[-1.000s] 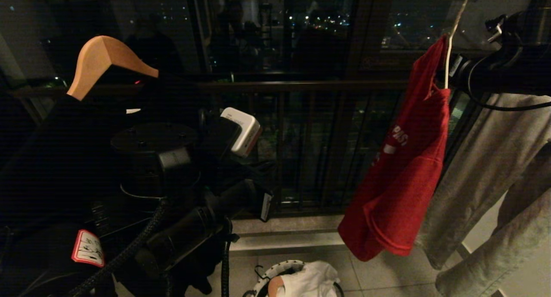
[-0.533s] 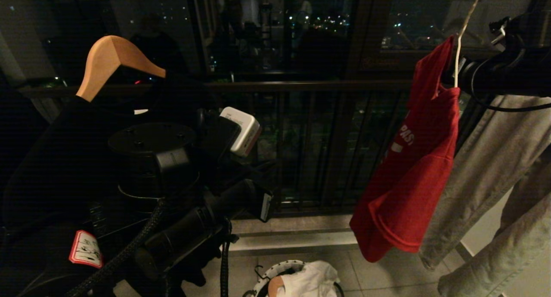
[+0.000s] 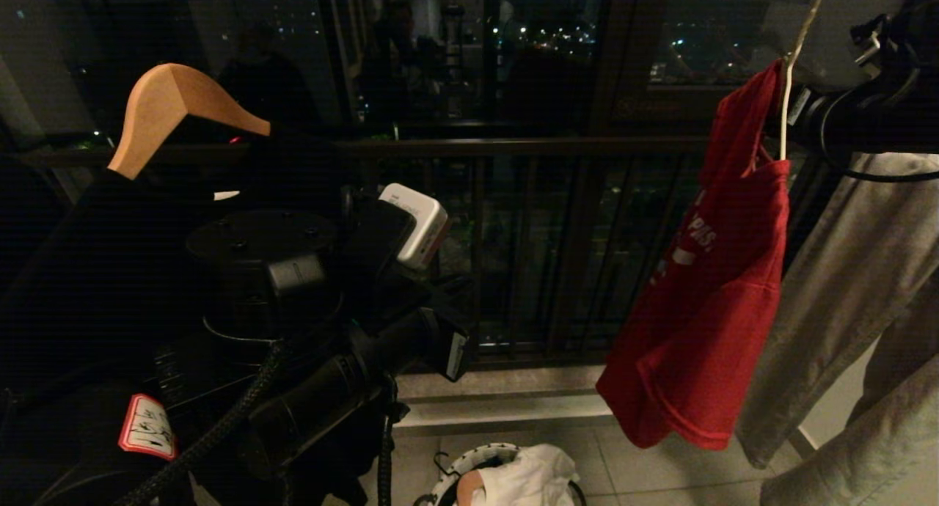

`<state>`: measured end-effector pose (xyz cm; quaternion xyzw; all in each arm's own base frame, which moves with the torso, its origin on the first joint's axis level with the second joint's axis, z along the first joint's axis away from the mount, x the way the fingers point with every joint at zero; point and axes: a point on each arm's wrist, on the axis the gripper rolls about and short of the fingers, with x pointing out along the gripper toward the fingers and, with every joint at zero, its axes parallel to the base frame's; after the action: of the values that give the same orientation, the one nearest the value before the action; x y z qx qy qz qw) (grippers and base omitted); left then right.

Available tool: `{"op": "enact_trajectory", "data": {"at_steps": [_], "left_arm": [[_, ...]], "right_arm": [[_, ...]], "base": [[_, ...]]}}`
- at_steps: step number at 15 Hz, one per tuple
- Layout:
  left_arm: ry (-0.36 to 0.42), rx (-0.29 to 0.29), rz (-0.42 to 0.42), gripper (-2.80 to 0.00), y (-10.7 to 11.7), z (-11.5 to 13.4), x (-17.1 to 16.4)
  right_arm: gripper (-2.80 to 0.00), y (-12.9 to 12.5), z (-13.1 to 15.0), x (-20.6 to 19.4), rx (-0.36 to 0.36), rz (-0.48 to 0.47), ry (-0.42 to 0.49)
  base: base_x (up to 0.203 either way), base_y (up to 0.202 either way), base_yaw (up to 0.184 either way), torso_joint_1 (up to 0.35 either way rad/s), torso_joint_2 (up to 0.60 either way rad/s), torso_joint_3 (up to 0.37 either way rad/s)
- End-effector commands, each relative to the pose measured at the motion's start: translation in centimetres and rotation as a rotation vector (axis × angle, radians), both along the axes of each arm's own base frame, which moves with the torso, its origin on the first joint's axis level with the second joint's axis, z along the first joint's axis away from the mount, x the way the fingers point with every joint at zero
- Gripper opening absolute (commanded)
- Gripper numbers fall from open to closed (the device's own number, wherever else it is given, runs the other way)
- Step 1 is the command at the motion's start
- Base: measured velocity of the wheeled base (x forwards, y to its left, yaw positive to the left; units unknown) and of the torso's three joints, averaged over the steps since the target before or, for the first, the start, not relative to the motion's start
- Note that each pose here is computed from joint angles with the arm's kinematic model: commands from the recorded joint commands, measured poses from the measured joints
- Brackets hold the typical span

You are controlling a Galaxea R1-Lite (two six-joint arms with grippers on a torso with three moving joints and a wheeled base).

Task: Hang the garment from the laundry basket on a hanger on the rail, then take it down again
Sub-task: Take the clothes off the clothes rack

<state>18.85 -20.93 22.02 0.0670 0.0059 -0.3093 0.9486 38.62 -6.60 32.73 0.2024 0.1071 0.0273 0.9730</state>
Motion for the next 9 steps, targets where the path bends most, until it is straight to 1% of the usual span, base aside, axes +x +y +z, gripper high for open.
{"op": "enact_trajectory", "data": {"at_steps": [1,8,9], "left_arm": [[0.000,0.001,0.000,-2.80,-0.1,-0.1,0.0],[0.009,0.013,-0.007,-2.80,-0.5,-0.5,0.1],[0.009,0.013,-0.008,-2.80,-0.5,-0.5,0.1]], "right_arm": [[0.00,0.2,1.0,-1.3,0.000,0.003,-0.017],[0.00,1.0,1.8,-4.2,0.006,0.016,-0.014],[0.00,1.2,1.6,-4.8,0.008,0.021,-0.001]], "base": [[0.000,0.000,0.000,0.000,0.00,0.000],[0.000,0.000,0.000,0.000,0.00,0.000],[0.000,0.000,0.000,0.000,0.00,0.000]]}}
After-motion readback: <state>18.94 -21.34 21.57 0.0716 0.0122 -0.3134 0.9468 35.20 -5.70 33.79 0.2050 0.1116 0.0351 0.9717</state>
